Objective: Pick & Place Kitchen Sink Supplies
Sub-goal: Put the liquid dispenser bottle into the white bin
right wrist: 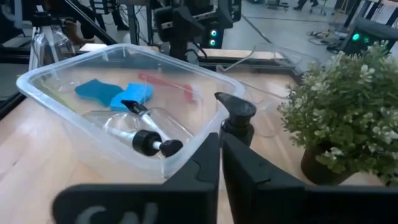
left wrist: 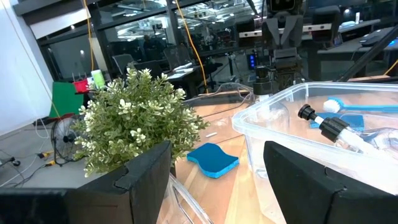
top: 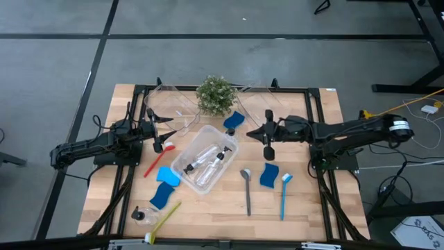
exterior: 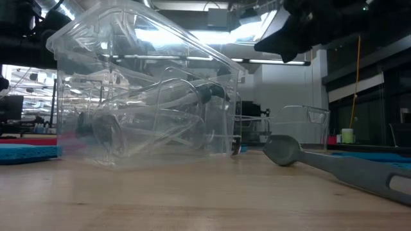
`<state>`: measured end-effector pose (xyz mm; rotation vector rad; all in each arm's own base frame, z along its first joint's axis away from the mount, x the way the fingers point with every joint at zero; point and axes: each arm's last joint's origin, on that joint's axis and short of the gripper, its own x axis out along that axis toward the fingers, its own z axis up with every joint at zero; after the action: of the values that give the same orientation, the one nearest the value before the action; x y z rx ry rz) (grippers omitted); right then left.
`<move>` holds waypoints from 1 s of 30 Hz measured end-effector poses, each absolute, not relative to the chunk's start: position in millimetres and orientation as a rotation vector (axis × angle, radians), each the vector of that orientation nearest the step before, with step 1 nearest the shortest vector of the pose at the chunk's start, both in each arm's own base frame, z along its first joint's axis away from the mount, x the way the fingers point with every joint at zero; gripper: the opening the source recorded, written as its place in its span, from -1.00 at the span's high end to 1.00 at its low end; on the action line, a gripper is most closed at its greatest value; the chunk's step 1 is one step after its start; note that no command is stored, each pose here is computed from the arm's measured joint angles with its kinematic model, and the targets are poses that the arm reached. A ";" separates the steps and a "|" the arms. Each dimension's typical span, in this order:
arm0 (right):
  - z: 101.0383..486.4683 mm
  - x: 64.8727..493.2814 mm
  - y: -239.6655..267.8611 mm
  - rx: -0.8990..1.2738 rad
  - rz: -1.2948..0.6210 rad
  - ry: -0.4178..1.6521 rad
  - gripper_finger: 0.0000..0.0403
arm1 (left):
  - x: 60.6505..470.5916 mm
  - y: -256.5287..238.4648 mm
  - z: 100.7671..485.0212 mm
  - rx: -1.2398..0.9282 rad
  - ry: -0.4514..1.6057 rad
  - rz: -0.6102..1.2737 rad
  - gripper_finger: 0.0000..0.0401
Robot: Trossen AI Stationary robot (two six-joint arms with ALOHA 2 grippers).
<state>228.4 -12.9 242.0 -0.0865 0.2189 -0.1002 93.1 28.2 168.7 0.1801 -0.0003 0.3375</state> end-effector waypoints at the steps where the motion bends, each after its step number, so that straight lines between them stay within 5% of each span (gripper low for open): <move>1: 241.1 229.8 -13.0 -0.084 -0.100 0.218 0.85 | 93.1 28.2 168.8 0.180 0.000 0.338 -0.25; 16: 216.8 262.9 -19.9 -0.077 -0.265 0.159 -0.21 | 93.1 28.2 168.7 0.180 0.000 0.338 -0.25; 30: 200.9 272.7 -24.7 -0.015 -0.267 0.181 -0.38 | 93.1 28.2 168.7 0.180 0.000 0.337 -0.25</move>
<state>272.7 -24.7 200.9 -0.0152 0.1809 -0.2669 93.1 28.2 168.7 0.1801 -0.0001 0.3375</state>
